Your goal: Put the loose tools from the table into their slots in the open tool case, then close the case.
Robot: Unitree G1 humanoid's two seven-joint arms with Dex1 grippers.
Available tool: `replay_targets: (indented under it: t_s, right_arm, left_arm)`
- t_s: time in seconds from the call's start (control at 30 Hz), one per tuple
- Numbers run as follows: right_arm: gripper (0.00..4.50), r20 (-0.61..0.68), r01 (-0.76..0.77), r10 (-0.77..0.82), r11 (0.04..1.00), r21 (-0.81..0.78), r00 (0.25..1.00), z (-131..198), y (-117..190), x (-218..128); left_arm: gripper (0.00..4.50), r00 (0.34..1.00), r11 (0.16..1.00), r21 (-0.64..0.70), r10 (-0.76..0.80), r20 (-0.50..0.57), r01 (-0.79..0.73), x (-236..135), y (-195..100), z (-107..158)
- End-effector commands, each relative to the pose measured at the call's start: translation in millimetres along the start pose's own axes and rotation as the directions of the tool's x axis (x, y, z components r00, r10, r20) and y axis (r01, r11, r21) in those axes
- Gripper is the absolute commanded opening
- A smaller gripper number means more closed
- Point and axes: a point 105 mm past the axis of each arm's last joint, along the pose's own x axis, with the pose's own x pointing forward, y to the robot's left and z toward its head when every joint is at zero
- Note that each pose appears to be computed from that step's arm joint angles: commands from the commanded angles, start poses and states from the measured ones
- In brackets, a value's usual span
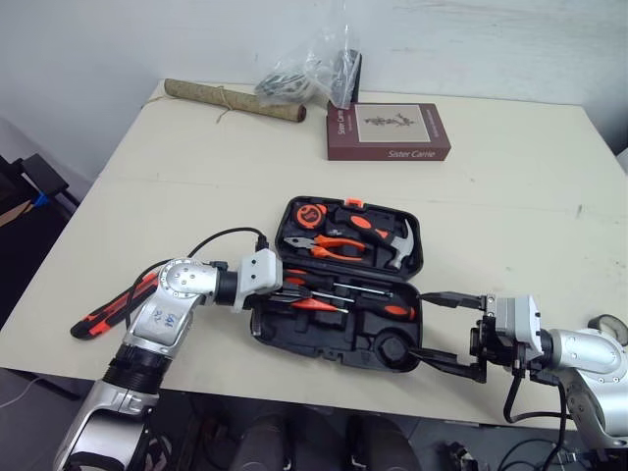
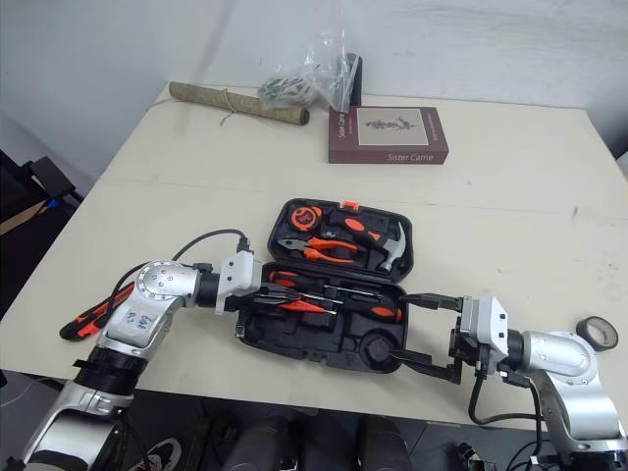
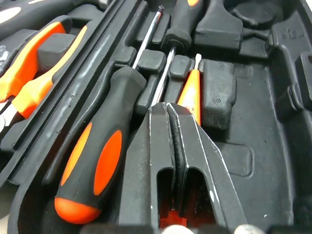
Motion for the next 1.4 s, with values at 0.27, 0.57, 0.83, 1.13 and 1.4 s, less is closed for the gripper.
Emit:
replay_targets:
  t_s: [0.27,0.57,0.83,1.13,1.4]
  right_arm:
    - [4.5,-0.005,0.029,-0.03,0.999,-0.026,1.0,2,-3,-8]
    - [4.5,-0.063,0.186,-0.188,0.982,-0.033,0.98,1,-14,-52]
    - [4.5,-0.29,0.546,-0.565,0.824,-0.153,0.772,-31,-9,-178]
    - [4.5,-0.429,0.797,-0.812,0.536,-0.278,0.396,-37,17,-287]
    - [4.5,-0.399,0.786,-0.799,0.566,-0.248,0.449,-49,18,-267]
  left_arm:
    - [0.01,0.982,0.996,-0.024,-0.087,-0.169,0.084,7,-20,-36]
    - [0.01,0.957,0.979,0.014,0.198,0.214,-0.205,-54,11,24]
    - [2.62,0.658,0.648,-0.117,0.748,-0.084,-0.752,-220,-2,-25]
    - [4.45,0.149,0.14,-0.051,0.91,-0.387,-0.989,-391,-76,-64]
    - [4.45,0.036,0.021,-0.037,0.877,-0.48,-0.999,-425,-117,-77]
